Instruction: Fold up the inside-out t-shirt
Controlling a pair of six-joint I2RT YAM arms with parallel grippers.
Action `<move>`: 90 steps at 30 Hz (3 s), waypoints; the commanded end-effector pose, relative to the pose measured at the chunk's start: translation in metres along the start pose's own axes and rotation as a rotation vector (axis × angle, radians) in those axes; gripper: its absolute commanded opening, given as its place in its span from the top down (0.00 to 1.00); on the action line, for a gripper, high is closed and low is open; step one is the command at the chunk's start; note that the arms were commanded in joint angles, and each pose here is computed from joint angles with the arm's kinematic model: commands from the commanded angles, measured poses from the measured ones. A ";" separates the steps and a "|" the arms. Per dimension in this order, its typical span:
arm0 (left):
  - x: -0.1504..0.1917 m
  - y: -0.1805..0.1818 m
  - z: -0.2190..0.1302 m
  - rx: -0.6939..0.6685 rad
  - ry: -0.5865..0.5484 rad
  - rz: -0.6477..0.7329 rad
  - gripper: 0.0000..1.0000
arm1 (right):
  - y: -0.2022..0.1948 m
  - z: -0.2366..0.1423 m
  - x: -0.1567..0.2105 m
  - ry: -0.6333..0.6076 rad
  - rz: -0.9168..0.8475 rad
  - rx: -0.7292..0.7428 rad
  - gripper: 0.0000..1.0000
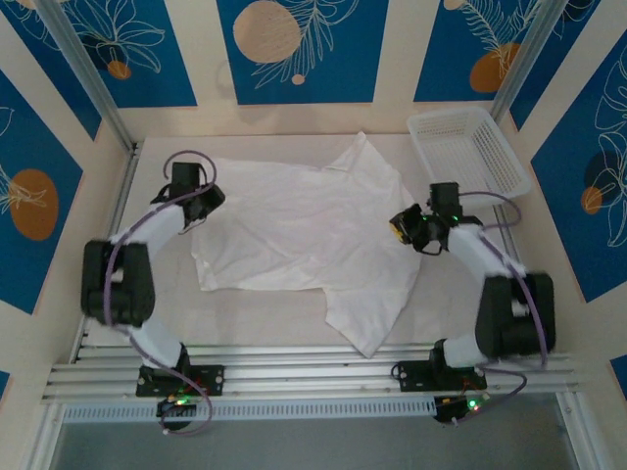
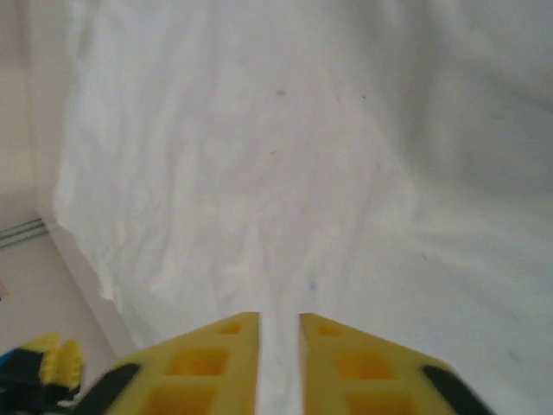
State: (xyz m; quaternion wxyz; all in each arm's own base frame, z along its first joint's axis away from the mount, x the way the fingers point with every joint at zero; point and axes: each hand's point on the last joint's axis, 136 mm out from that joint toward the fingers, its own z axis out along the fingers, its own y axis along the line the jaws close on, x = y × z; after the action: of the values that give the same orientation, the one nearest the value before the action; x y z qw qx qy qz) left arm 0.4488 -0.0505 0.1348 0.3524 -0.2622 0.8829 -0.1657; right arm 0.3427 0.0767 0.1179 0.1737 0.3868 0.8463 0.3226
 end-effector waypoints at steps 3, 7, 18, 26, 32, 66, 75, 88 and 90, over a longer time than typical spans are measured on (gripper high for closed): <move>0.049 -0.047 -0.068 0.158 0.044 0.216 0.56 | -0.089 -0.041 0.051 -0.027 0.134 0.191 0.77; 0.093 -0.029 -0.094 0.108 0.062 0.320 0.54 | -0.127 -0.054 0.112 0.107 0.098 0.332 0.73; 0.123 0.040 -0.113 -0.090 0.077 0.332 0.51 | -0.195 -0.093 0.231 0.352 -0.048 0.727 0.54; 0.124 0.041 -0.109 -0.099 0.085 0.348 0.50 | -0.178 -0.058 0.247 0.424 -0.153 0.630 0.52; 0.126 0.044 -0.106 -0.106 0.088 0.339 0.50 | -0.178 -0.037 0.242 0.419 -0.128 0.602 0.65; 0.133 0.052 -0.100 -0.122 0.093 0.331 0.49 | -0.126 -0.045 0.188 0.285 -0.245 0.412 0.89; 0.133 0.053 -0.101 -0.126 0.093 0.330 0.49 | -0.162 -0.047 0.228 0.399 -0.163 0.419 0.77; 0.133 0.054 -0.101 -0.129 0.092 0.329 0.49 | -0.150 -0.026 0.230 0.366 -0.210 0.428 0.63; 0.134 0.054 -0.101 -0.127 0.095 0.329 0.49 | -0.148 -0.021 0.228 0.358 -0.202 0.415 0.63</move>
State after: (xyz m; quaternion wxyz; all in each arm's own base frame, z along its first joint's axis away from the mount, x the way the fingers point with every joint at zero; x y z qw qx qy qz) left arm 0.2784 -0.0755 0.1096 0.3149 -0.1244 0.9387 -0.0657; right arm 0.0865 0.1606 0.0163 -0.0590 0.2556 0.9509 0.1640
